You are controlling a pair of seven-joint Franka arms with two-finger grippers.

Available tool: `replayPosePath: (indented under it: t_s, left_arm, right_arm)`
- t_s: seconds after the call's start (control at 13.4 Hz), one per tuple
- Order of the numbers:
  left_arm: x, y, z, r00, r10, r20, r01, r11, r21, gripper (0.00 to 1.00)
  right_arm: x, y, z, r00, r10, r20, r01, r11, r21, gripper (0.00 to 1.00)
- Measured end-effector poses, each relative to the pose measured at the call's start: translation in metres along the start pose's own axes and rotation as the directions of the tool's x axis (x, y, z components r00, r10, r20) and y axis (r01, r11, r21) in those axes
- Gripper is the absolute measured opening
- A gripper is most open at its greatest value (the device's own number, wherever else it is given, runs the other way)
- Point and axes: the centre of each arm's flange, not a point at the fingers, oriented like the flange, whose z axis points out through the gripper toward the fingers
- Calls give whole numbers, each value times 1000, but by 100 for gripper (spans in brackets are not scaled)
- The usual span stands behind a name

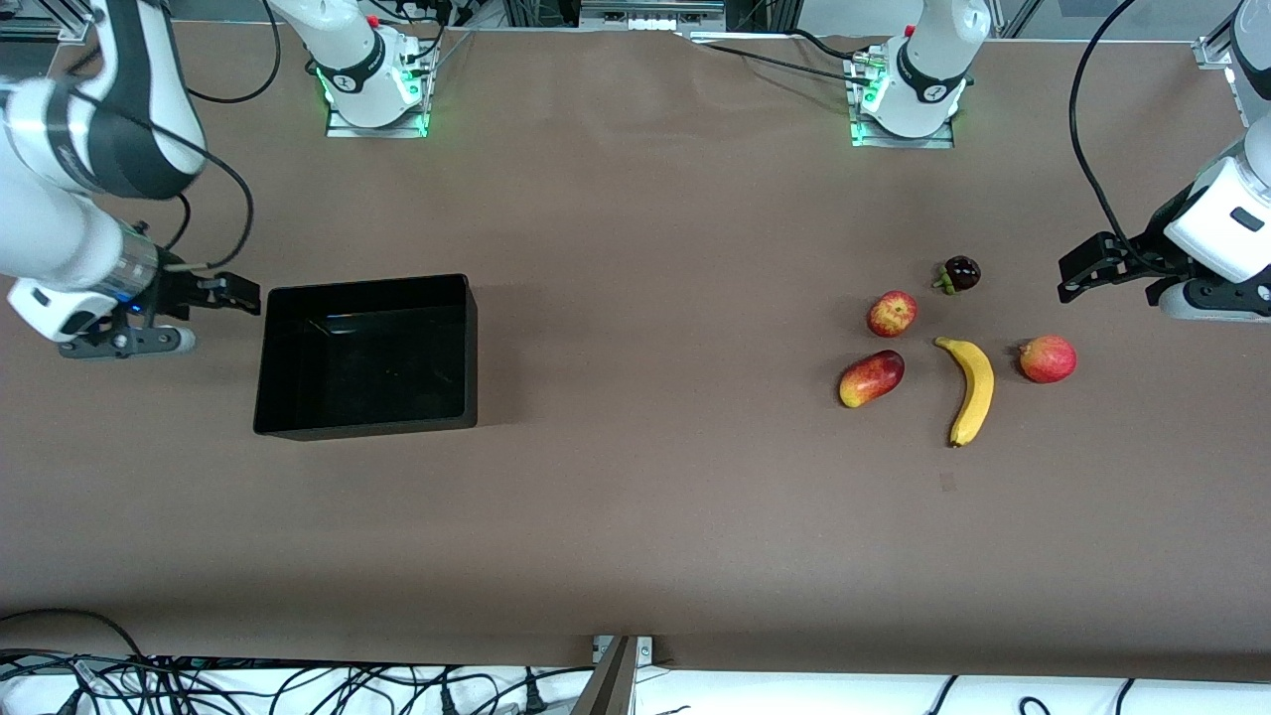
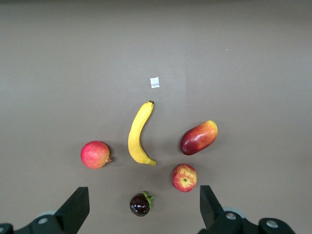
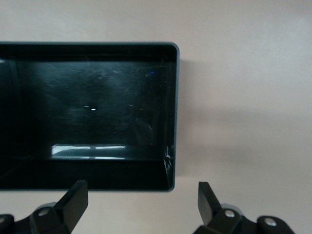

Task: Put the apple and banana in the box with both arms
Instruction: 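Lower the right gripper and grasp the black box rim, then slide the black box across the table toward the fruit with the right gripper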

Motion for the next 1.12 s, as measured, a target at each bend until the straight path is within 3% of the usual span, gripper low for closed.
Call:
replayPosePath:
  t_s: [0.52, 0.75, 0.97, 1.12]
  left_arm:
    - [0, 0, 0, 1000, 0, 0, 0, 1000, 0, 100]
    - [0, 0, 0, 1000, 0, 0, 0, 1000, 0, 100]
    - [0, 0, 0, 1000, 0, 0, 0, 1000, 0, 100]
    - [0, 0, 0, 1000, 0, 0, 0, 1000, 0, 100]
  right_arm:
    - [25, 29, 128, 998, 52, 25, -51, 998, -31, 97]
    - [29, 30, 153, 998, 59, 39, -58, 998, -31, 65]
    - [29, 30, 153, 997, 67, 39, -66, 998, -21, 26]
    - [28, 28, 151, 997, 66, 49, -66, 998, -8, 6]
